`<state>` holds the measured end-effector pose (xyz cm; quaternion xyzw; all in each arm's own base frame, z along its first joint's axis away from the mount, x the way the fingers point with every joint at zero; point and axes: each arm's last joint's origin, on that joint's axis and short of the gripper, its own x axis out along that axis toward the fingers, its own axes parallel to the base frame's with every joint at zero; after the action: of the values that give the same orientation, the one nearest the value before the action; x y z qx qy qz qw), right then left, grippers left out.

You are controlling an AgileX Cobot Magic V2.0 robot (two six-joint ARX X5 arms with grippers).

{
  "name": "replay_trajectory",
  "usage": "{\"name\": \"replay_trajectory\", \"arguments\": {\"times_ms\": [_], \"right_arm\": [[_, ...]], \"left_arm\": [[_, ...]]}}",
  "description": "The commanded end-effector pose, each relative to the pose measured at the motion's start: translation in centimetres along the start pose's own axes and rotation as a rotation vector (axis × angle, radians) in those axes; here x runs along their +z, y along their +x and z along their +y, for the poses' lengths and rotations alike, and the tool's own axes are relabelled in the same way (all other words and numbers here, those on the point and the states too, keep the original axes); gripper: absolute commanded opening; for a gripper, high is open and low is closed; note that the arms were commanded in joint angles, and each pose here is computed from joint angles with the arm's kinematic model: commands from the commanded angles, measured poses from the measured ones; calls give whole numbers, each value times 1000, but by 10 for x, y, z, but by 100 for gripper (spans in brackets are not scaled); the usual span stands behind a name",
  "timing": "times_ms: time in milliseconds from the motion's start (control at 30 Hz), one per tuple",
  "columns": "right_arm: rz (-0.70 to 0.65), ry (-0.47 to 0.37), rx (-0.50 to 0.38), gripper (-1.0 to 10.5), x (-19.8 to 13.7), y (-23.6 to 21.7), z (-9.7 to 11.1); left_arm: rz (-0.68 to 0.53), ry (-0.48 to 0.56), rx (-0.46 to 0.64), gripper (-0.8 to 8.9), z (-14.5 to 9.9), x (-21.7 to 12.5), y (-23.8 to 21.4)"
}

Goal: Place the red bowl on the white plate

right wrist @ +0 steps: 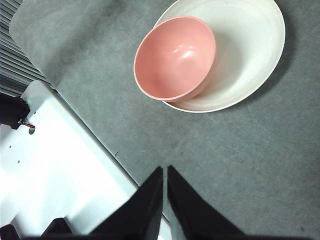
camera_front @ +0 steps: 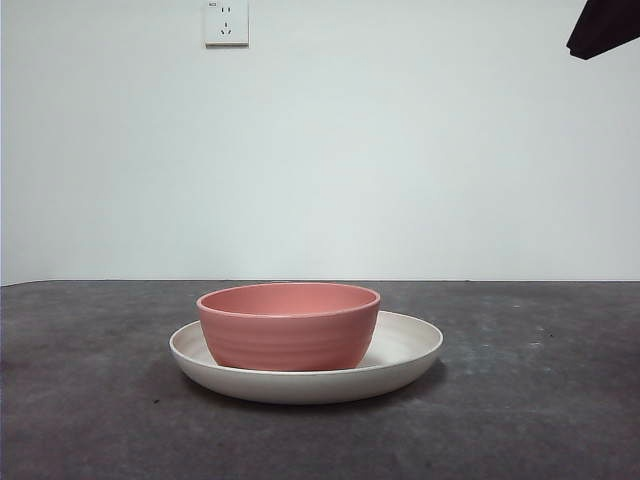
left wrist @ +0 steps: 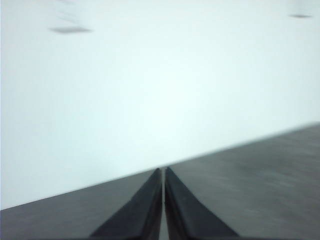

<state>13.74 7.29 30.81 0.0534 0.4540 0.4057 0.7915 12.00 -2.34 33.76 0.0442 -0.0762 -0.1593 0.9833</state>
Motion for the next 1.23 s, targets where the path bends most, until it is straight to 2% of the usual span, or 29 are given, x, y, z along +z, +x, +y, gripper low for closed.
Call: {"name": "replay_trajectory", "arguments": {"times_ms": [33,233,333,667,1000,1233], "right_arm": [[-15,-27,7,8,4,-3,3],[-15,-27,7,8,4,-3,3],[-15,-27,7,8,4,-3,3],[-15,-27,7,8,4,-3,3],[-15,-27,7,8,4,-3,3],[-15,-27,7,8,4,-3,3]], "left_arm": [[-5,24,120,9,6,-18,-13],[29,19,286,9,8,-67,-37],[40,4,308,9,6,-88,-44],[139,-51,323,9,2,-141,-52],[199,-81,322,9,-1,-171,-53],[295,-105,317,9,-2,-180,-56]]}}
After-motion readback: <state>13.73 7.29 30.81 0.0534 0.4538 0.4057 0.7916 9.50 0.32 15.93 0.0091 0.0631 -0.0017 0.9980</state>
